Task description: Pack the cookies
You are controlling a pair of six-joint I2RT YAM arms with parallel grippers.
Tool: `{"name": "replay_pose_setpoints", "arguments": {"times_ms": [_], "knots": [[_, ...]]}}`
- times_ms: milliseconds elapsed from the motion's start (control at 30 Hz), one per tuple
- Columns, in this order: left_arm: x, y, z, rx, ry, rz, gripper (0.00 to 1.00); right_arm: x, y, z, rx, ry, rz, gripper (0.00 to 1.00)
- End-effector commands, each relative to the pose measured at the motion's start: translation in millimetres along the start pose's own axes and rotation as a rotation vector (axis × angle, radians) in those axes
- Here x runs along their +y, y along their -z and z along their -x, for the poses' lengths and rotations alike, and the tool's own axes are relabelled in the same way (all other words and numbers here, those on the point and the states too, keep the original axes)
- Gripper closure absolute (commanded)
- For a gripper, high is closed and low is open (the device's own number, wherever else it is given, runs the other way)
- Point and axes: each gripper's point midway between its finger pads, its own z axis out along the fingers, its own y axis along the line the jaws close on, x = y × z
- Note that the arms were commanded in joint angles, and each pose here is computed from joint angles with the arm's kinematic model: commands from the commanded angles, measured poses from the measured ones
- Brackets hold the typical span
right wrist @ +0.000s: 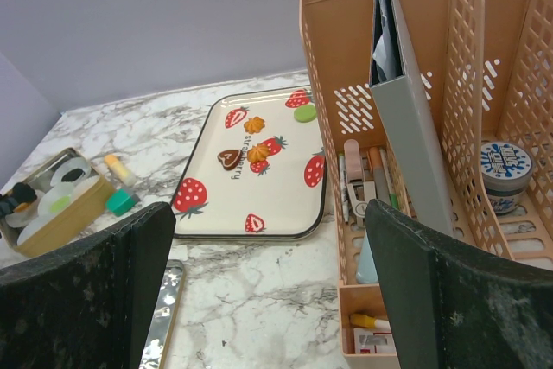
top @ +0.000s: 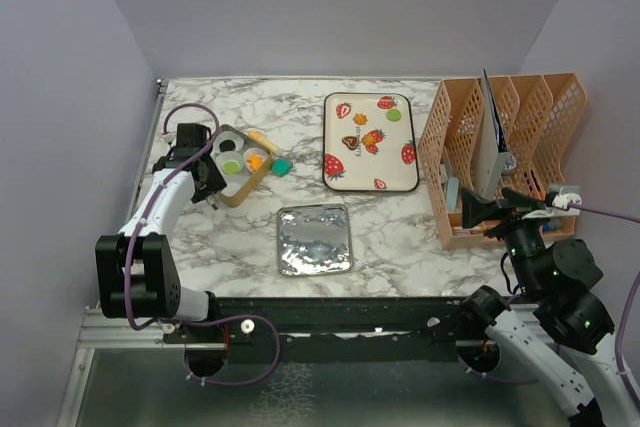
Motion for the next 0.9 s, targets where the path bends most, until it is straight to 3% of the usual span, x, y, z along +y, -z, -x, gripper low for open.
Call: {"name": "replay_pose_setpoints", "arguments": {"times_ms": [0, 267, 633, 867], "knots": [[-3, 5, 18, -0.061, 0.006, -0.008, 0.54, 1, 1, -1, -0.005, 0.008, 0.014, 0.00], [-1, 14, 24, -0.088, 0.002, -0.005, 0.46, 2, 0, -2, -0.003, 0.010, 0.017, 0.00], [-19, 49, 42, -0.131, -0.030, -0.105, 0.61, 3, 0, -2, -0.002, 0.010, 0.019, 0.00], [-54, 75, 41, -0.115, -0.130, -0.233, 0.65, 3, 0, -1, -0.003, 0.009, 0.020, 0.00]]}}
